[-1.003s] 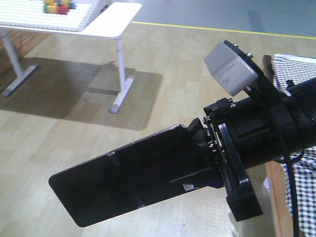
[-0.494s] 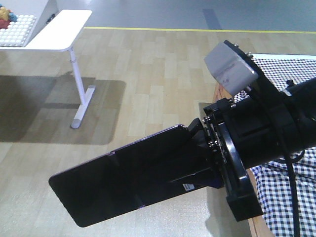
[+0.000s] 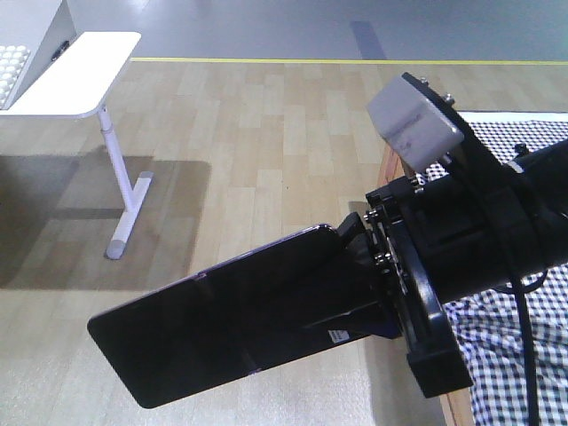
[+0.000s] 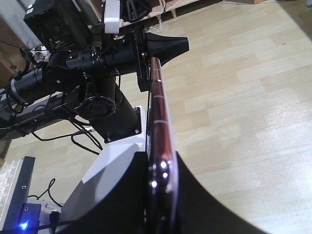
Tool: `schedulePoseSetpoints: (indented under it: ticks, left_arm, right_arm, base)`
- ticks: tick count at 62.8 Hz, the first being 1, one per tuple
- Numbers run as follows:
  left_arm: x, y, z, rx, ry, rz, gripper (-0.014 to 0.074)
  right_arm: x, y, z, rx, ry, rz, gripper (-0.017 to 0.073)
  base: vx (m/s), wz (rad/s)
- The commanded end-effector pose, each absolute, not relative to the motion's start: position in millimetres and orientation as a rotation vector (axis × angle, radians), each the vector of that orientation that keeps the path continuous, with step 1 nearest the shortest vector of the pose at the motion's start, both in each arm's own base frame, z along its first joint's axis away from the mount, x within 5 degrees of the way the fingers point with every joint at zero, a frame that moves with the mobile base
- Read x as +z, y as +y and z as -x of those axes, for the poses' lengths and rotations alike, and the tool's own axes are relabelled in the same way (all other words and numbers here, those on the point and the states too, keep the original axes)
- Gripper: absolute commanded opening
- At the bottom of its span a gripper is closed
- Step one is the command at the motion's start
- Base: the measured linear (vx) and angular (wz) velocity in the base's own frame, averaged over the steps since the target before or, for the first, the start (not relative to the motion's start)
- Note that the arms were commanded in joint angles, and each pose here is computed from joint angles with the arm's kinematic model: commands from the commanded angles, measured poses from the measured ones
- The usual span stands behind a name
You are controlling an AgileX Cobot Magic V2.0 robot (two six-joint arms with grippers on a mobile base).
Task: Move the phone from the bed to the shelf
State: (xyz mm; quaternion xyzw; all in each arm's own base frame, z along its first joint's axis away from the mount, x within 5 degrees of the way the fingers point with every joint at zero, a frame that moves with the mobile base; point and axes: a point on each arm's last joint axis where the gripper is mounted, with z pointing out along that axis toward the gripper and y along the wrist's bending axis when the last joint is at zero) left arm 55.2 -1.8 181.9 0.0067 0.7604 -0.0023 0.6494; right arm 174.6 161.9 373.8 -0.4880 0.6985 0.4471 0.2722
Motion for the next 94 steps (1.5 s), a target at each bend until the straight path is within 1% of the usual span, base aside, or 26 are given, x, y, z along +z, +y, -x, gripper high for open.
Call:
schedulePoseSetpoints:
  ticks: [1, 94]
  left_arm:
    - [187.9, -1.1, -55.8, -0.008, 1.653, -0.002, 0.0001]
    - [187.9, -1.1, -55.8, -0.008, 1.653, -0.002, 0.0001]
  right_arm:
    - [393.9, 161.8, -162.8, 1.308, 1.773, 1.317, -0.0003]
    - [393.9, 161.8, -162.8, 1.308, 1.773, 1.317, -0.0003]
  base:
    - [0.30, 0.02]
    - [0.30, 0.09]
